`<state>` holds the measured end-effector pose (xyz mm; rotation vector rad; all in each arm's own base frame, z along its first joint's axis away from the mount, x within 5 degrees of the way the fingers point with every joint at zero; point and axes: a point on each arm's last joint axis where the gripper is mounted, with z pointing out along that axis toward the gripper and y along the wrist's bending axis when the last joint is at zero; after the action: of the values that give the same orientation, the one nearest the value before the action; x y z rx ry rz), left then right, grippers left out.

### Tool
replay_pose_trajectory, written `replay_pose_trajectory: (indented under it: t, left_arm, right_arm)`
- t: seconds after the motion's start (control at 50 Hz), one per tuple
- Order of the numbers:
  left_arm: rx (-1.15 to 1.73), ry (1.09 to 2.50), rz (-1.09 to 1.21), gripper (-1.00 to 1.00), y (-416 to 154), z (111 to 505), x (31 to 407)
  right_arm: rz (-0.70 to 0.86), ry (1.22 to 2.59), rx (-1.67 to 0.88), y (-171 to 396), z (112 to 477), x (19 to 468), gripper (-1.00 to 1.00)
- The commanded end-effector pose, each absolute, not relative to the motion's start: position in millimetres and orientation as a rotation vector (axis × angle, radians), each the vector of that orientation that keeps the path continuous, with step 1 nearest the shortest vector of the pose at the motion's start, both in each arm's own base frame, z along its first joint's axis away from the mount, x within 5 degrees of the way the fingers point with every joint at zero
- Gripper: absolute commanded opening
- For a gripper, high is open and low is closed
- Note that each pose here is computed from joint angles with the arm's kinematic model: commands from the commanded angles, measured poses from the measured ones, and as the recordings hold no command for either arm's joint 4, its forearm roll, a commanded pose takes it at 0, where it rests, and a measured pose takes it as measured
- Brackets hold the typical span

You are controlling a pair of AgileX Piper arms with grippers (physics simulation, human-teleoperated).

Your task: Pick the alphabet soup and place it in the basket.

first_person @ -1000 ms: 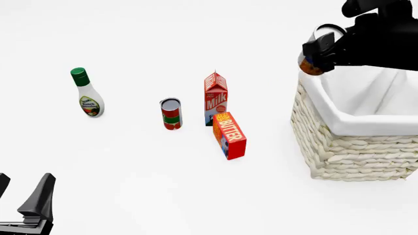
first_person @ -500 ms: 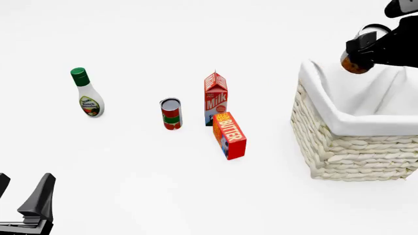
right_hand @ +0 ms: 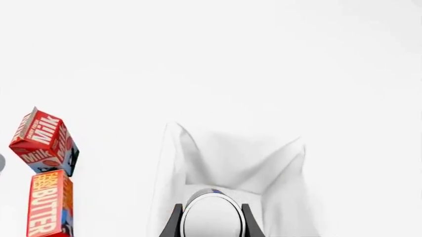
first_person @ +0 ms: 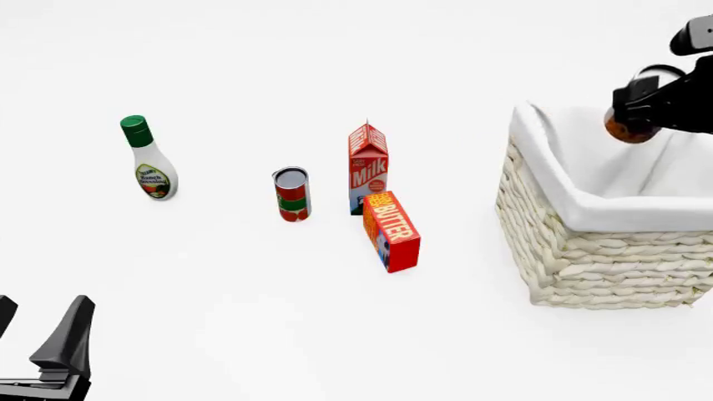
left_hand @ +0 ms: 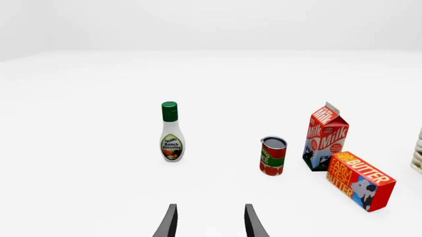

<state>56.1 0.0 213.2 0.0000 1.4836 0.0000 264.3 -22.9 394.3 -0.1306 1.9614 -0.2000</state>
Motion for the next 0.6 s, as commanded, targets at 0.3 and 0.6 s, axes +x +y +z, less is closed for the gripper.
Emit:
replay_pose_trajectory:
  t: [0.3, 0.6]
  left_arm:
    - [0.000, 1.484, 0.000, 1.00, 0.0, 213.2, 56.1]
    - [0.000, 1.484, 0.000, 1.00, 0.0, 213.2, 56.1]
  right_arm:
    - [-0.209, 1.973, -0.102, -30.4, 380.8, 280.0, -1.00]
    - [-0.234, 1.972, -0.083, -41.2, 376.6, 298.0, -1.00]
